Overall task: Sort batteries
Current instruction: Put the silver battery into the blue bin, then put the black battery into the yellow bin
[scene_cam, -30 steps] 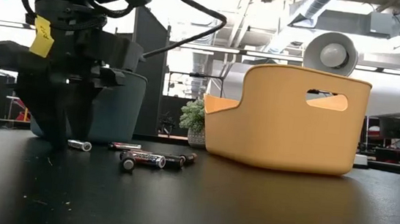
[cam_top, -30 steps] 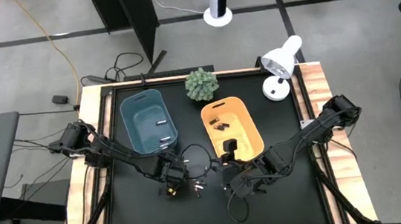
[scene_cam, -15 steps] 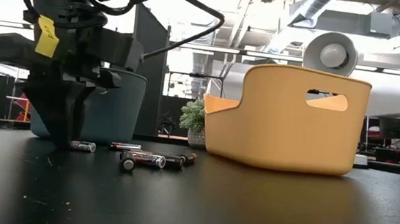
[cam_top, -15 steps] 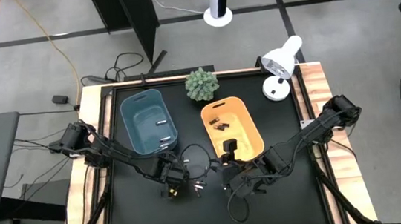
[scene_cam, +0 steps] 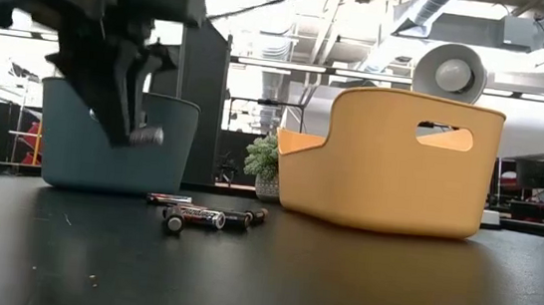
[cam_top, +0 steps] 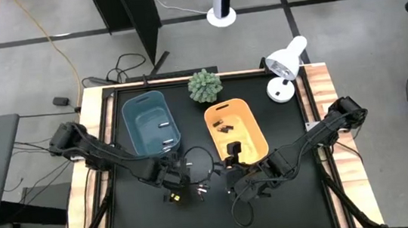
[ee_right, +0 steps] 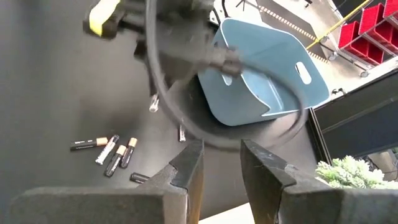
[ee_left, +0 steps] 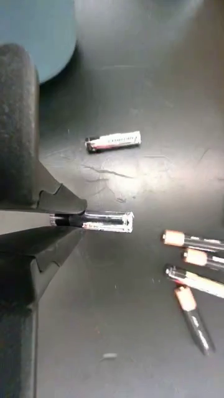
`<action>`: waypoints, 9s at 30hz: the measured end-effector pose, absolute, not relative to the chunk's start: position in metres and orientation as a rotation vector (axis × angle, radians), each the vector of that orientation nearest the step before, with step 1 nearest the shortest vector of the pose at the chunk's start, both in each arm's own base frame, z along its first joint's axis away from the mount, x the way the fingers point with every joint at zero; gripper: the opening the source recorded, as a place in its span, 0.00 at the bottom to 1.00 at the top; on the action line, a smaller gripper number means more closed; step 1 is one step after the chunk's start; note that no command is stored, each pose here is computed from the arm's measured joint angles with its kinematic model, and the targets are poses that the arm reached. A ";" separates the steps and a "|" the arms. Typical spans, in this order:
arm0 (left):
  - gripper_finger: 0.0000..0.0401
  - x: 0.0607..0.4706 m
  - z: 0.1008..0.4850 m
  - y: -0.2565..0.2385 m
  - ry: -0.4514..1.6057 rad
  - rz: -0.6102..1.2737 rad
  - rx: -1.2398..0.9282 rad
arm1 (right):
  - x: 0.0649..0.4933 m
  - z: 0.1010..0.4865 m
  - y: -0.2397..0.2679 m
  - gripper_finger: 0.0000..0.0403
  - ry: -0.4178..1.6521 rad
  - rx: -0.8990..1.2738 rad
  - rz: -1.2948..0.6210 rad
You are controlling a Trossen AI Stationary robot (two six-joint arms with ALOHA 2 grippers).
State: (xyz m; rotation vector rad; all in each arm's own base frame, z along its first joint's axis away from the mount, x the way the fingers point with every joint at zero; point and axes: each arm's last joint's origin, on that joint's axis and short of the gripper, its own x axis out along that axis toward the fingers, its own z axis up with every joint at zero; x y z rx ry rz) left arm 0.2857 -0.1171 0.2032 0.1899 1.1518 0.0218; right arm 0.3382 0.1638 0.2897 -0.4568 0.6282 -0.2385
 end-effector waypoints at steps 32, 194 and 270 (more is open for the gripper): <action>0.48 0.219 0.300 0.002 0.954 0.667 0.125 | 0.338 0.290 0.164 0.30 0.623 -0.455 -0.238; 0.46 0.240 0.281 -0.028 0.808 0.389 0.021 | 0.334 0.299 0.184 0.30 0.526 -0.551 -0.210; 0.46 0.148 0.302 -0.136 0.431 0.340 0.072 | 0.423 0.141 0.223 0.30 0.808 0.134 -0.333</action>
